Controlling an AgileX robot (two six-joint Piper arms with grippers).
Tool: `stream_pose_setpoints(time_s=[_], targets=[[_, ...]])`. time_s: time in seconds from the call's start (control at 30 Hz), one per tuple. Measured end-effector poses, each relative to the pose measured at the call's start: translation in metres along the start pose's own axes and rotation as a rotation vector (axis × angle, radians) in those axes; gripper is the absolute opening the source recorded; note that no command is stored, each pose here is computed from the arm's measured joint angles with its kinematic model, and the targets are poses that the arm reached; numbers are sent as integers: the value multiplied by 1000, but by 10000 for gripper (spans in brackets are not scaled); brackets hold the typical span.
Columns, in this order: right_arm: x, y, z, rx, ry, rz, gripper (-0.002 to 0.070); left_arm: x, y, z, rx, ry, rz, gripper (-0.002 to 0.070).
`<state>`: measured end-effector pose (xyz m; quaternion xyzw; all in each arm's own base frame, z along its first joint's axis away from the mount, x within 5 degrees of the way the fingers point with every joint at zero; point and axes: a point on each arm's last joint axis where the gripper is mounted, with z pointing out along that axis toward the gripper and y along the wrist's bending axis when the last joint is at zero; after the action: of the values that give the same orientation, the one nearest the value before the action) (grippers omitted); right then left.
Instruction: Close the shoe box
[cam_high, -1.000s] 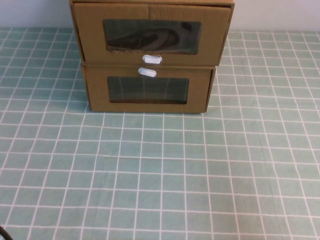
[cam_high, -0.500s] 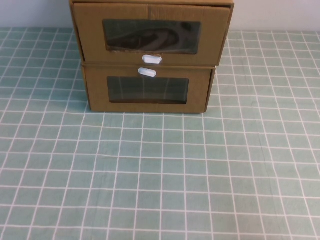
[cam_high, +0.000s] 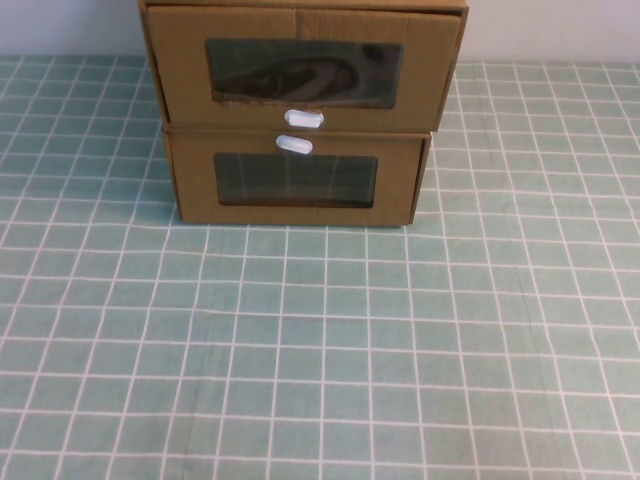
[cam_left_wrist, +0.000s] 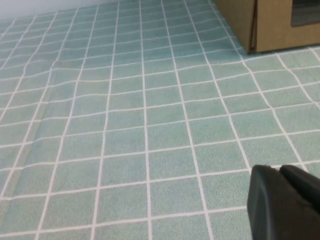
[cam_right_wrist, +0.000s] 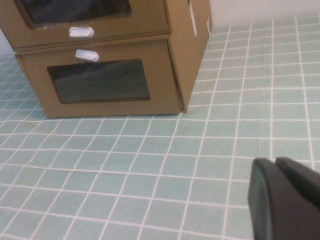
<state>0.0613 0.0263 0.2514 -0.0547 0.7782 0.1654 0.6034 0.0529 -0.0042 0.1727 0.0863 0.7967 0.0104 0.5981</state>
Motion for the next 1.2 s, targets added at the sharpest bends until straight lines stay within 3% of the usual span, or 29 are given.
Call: stream_pose_setpoints(time_s=[0.8, 1.2], targets=[[9, 3, 0, -28, 95, -8, -14, 1, 1, 0, -7, 5, -7, -3], [32, -13, -7, 110, -64, -154, -14, 1, 1, 0, -7, 5, -7, -3]])
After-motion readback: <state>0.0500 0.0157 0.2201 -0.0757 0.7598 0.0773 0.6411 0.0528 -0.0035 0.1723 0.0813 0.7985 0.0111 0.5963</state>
